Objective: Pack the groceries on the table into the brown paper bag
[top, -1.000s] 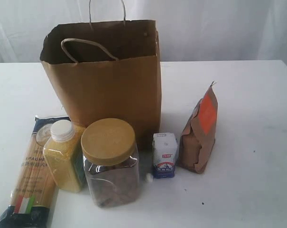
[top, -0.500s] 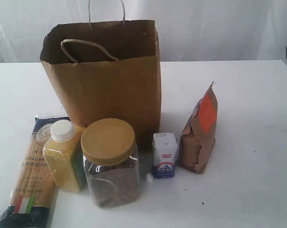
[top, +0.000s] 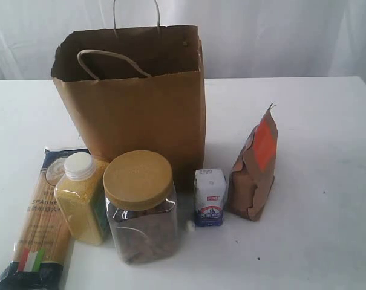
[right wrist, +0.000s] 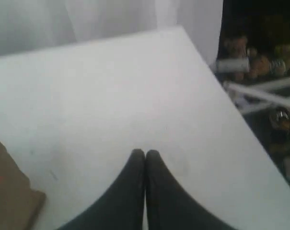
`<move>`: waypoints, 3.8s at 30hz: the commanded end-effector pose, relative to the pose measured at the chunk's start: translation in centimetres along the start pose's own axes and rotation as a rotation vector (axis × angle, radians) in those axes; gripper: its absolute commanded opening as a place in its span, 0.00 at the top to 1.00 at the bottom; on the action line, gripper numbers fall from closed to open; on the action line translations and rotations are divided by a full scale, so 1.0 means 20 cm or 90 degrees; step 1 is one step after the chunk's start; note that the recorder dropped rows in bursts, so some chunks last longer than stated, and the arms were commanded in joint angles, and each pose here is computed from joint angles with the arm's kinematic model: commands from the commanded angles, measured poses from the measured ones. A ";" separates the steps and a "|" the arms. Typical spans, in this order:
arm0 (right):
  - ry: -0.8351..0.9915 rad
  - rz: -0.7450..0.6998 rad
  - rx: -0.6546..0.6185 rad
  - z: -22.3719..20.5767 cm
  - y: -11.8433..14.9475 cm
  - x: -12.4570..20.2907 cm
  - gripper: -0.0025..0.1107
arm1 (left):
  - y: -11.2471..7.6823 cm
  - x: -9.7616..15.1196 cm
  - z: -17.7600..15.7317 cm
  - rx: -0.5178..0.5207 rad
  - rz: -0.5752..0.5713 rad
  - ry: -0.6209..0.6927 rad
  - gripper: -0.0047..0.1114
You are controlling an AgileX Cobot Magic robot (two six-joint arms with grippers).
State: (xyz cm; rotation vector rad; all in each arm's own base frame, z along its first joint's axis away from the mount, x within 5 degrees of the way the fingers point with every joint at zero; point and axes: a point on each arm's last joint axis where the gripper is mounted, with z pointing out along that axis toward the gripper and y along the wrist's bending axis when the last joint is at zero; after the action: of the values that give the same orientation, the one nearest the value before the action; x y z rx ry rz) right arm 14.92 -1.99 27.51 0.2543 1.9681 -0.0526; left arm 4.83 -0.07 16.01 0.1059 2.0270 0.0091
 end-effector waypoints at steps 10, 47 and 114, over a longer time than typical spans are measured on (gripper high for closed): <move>-0.277 0.062 -0.036 -0.48 -0.05 0.11 0.98 | 0.00 -0.08 0.00 0.010 -0.077 -0.124 0.96; -0.073 0.255 -0.024 -0.20 -0.09 0.59 0.98 | 0.06 -0.89 -0.53 -0.120 0.120 -0.712 0.96; -0.077 0.261 -0.027 -0.20 -0.08 0.58 0.98 | -0.47 -0.47 0.56 0.350 0.165 0.201 0.17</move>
State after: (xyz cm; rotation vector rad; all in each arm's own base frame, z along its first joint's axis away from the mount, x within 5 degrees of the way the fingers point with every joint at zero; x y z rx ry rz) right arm 6.50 -1.20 18.47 0.6043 1.7696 0.2344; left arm 18.43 -10.48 19.65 0.8190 2.2060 -0.3426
